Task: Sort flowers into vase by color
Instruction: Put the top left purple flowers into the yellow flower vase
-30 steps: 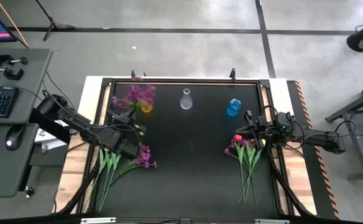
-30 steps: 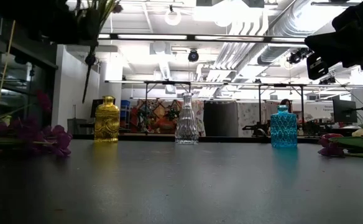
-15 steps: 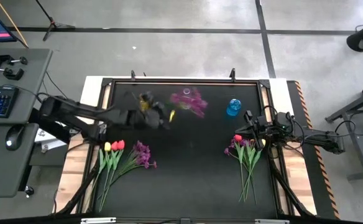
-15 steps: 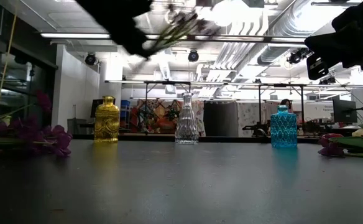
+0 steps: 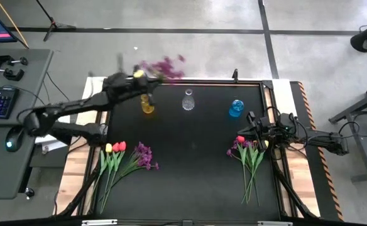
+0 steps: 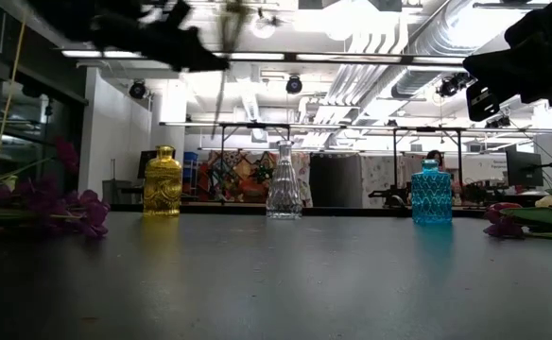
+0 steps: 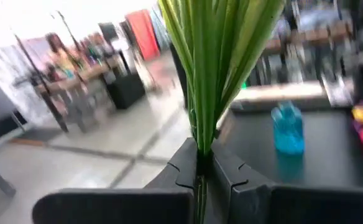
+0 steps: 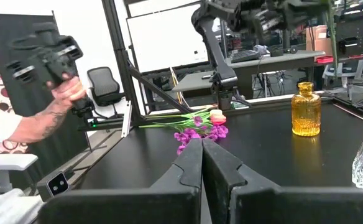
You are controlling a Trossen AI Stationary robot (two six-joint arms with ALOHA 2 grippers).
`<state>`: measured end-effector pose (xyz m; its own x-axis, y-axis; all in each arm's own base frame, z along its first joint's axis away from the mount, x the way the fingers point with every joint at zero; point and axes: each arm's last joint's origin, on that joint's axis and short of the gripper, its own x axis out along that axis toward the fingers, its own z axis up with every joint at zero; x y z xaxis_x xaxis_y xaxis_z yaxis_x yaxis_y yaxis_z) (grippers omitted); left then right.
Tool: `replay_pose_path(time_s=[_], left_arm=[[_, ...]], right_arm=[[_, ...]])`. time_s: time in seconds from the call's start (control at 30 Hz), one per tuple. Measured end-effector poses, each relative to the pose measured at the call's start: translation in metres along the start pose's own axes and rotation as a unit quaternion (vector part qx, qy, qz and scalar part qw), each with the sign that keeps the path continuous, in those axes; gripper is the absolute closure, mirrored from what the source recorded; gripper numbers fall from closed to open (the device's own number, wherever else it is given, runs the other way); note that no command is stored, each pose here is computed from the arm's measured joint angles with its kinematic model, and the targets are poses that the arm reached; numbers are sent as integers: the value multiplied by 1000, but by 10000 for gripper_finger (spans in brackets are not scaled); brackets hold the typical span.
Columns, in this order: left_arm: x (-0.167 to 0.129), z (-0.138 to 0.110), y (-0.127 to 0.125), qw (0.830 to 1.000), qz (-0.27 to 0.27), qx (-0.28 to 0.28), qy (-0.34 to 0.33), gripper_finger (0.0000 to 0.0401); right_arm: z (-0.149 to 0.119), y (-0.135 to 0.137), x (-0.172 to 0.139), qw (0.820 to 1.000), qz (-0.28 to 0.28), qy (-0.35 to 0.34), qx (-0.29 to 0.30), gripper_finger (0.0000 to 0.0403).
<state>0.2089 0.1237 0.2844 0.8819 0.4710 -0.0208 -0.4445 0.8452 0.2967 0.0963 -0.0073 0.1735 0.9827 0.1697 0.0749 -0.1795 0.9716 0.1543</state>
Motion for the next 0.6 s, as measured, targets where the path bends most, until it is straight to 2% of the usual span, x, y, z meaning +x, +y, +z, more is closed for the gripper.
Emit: replay_pose_path(time_s=[0.1,0.17,0.33,0.6], left_arm=[[-32,-9,9,997,20,-20,-77,401],[-48,-15,10,995,29,-28,-93,401],[-71,-24,5,994,45,-50,-86,401],[-87,-29,6,988,103,-102,-46,401]], right_arm=[[0,0,0,1000,0,0,0,402],[0,0,0,1000,0,0,0,402],[0,0,0,1000,0,0,0,402],[0,0,0,1000,0,0,0,402]])
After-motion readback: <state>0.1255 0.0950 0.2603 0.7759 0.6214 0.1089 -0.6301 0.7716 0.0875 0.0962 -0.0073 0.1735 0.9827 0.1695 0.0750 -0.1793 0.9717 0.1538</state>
